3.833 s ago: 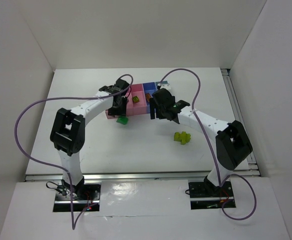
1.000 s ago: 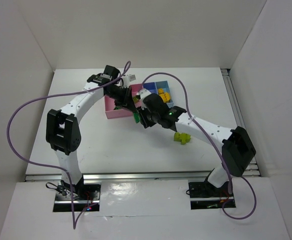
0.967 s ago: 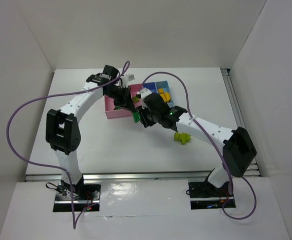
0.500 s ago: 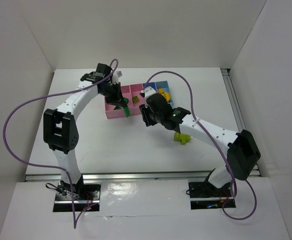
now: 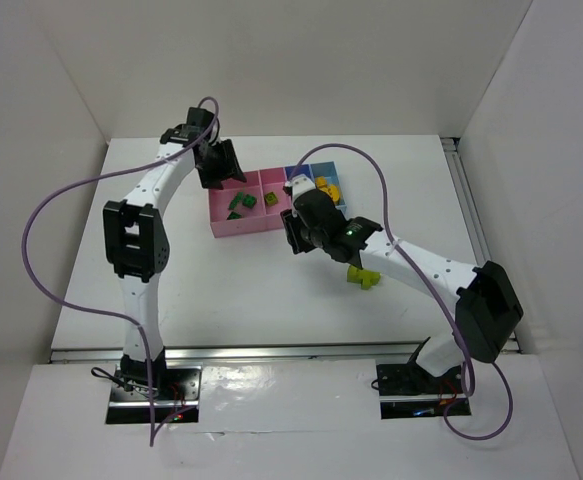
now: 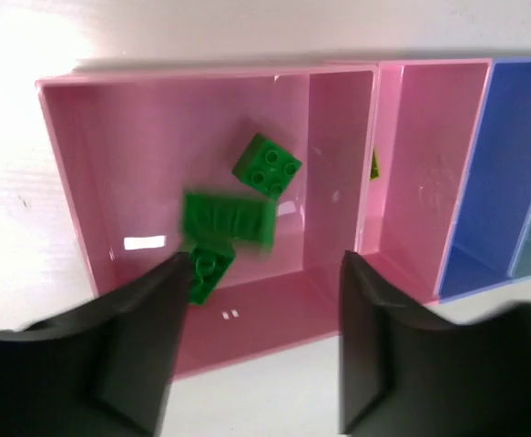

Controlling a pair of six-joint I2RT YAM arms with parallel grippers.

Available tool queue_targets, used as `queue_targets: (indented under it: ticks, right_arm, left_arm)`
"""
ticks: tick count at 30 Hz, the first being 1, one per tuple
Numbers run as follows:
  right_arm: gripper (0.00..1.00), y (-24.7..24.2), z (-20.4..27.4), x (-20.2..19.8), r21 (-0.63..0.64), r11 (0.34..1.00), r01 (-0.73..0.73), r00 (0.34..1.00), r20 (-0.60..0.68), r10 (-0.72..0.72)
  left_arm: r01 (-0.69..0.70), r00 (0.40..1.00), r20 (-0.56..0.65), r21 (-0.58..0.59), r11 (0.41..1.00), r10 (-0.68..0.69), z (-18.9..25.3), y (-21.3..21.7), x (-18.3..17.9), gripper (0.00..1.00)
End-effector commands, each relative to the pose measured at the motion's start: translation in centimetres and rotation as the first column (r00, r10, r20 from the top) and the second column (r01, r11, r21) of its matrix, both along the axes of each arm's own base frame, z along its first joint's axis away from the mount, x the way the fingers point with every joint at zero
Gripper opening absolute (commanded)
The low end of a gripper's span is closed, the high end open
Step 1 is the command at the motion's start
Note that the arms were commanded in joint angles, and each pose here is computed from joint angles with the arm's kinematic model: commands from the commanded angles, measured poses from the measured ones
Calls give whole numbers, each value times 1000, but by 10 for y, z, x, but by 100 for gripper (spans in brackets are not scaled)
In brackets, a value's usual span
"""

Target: Sort the legos into containers by color

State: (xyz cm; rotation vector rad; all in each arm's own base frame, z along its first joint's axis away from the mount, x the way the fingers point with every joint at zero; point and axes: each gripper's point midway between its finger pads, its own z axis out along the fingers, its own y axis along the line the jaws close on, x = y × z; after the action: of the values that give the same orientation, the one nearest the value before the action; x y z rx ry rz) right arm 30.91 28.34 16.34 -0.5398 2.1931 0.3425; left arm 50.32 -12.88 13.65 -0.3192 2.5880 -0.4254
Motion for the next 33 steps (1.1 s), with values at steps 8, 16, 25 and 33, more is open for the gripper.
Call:
queue_targets:
  ticks: [8, 16, 25, 33]
  right_arm:
    - [13, 17, 49, -1, 270, 945, -186, 975, -72, 212]
    - [13, 37, 67, -23, 446, 800, -401, 846, -156, 510]
    - [13, 50, 74, -30, 510, 735, -447, 786, -167, 595]
    - [13, 50, 62, -37, 529, 727, -438, 767, -203, 609]
  left_arm:
    - [368, 925, 166, -151, 918, -343, 72, -35, -52, 75]
    - [741, 667, 411, -452, 497, -621, 83, -97, -149, 93]
    - [830, 523, 528, -494, 259, -669, 98, -127, -188, 91]
    - [839, 503, 560, -500, 216, -658, 105, -126, -195, 74]
